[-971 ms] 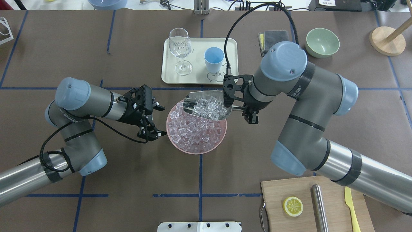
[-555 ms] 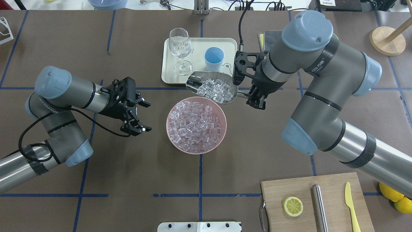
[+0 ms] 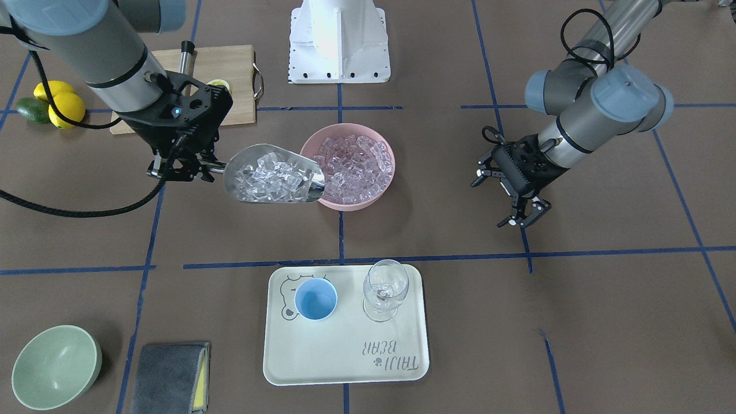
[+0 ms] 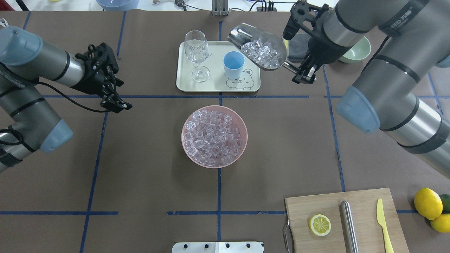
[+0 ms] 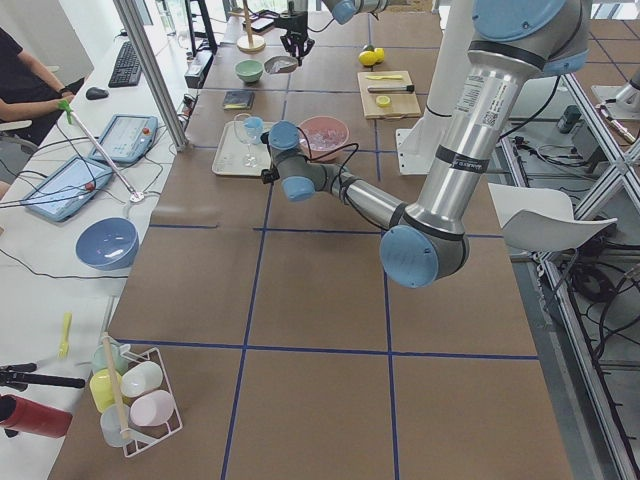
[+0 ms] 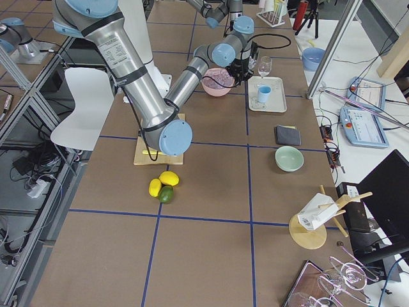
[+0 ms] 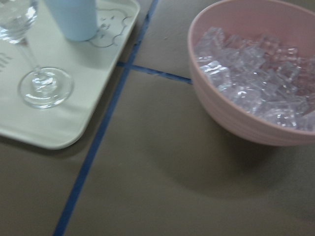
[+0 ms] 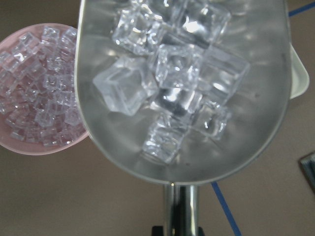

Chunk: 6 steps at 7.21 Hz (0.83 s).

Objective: Put ice in cup with scoop

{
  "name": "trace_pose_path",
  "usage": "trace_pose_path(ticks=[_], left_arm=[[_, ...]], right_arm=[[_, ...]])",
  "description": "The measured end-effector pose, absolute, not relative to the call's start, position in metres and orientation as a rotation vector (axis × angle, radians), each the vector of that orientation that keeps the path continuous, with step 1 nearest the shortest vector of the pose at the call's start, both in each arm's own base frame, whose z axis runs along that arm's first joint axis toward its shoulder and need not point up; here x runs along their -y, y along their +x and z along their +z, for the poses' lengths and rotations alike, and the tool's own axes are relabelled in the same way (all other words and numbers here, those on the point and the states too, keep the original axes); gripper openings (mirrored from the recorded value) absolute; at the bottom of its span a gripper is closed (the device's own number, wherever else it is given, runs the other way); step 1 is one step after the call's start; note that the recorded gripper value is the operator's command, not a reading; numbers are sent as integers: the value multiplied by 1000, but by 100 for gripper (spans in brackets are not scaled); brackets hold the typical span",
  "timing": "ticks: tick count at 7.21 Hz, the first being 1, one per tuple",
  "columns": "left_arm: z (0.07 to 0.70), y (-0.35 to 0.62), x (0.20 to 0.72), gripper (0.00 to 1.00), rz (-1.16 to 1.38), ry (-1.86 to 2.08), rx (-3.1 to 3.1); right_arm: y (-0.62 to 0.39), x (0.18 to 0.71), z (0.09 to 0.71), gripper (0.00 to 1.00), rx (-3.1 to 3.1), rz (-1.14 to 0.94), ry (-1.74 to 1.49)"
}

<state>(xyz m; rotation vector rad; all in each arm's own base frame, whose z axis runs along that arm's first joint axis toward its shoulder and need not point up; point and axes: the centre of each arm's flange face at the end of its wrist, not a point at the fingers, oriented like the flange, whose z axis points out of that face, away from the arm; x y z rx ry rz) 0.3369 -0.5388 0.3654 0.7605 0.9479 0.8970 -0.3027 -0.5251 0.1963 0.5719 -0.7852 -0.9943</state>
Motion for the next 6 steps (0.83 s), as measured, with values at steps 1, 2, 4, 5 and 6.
trace_pose_path(ticks=[1,2,4,5,6], left_arm=[[372,306,554,100,840,740,-915],[384,266,569,100,770,727,-880],[413,185,588,100,635,710,-819],[426,153,592,100,580,697,-797],[442,125,593,100,527,666,-776]], right_arm=[[-284,535,200,0,764,-946,534],[-267,543,208,0,740,-899,484],[-257,549,221,0,661,-842,358],[-261,549,223,0,612,-832,300],[-268,549,223,0,573,-830,257]])
